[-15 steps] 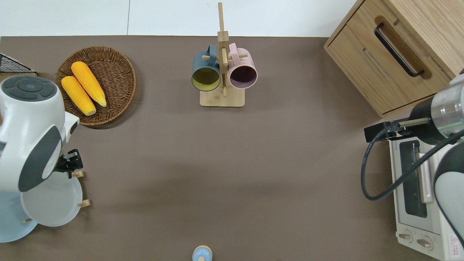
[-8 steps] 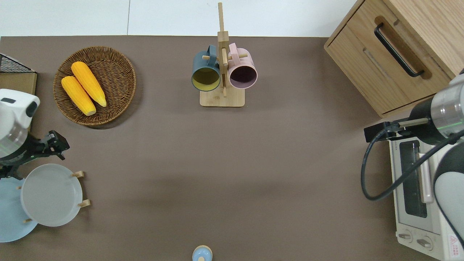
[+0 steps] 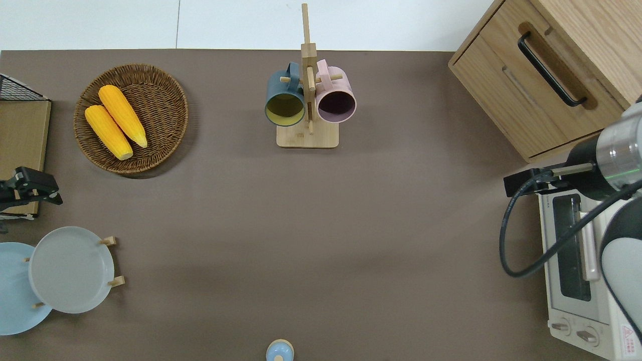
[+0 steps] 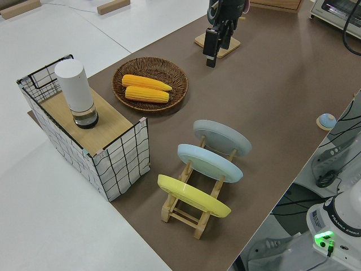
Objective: Pick gray plate from table and place it on lower plate rack with left arm
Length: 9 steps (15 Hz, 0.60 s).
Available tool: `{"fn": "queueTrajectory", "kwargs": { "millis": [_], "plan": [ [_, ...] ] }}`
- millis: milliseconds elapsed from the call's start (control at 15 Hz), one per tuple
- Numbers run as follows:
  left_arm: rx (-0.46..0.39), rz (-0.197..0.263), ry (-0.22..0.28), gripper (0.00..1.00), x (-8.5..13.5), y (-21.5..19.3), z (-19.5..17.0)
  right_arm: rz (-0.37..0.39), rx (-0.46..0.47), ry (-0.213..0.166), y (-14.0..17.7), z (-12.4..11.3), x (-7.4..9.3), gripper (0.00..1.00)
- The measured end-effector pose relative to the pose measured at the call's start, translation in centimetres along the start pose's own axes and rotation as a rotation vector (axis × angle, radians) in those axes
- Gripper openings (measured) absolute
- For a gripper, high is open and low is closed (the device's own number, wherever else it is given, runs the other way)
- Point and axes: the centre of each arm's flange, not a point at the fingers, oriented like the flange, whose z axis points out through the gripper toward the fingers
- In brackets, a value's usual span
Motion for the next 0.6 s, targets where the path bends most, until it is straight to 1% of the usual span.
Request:
{"fn": "queueTrajectory", "kwargs": {
  "millis": [133,333,600],
  "plan": [
    [-0.022,0.031,0.008,1.0,-0.3,0.2,-0.5,0.0,0.0,0.0,0.0,0.0,0.0,0.99],
    [-0.073,0.042,0.018,1.0,-0.7,0.7,-1.2,0.0,0.0,0.0,0.0,0.0,0.0,0.99],
    [-0.072,0.068,0.021,1.0,-0.9,2.1,-1.4,0.0,0.0,0.0,0.0,0.0,0.0,0.99]
  ]
}}
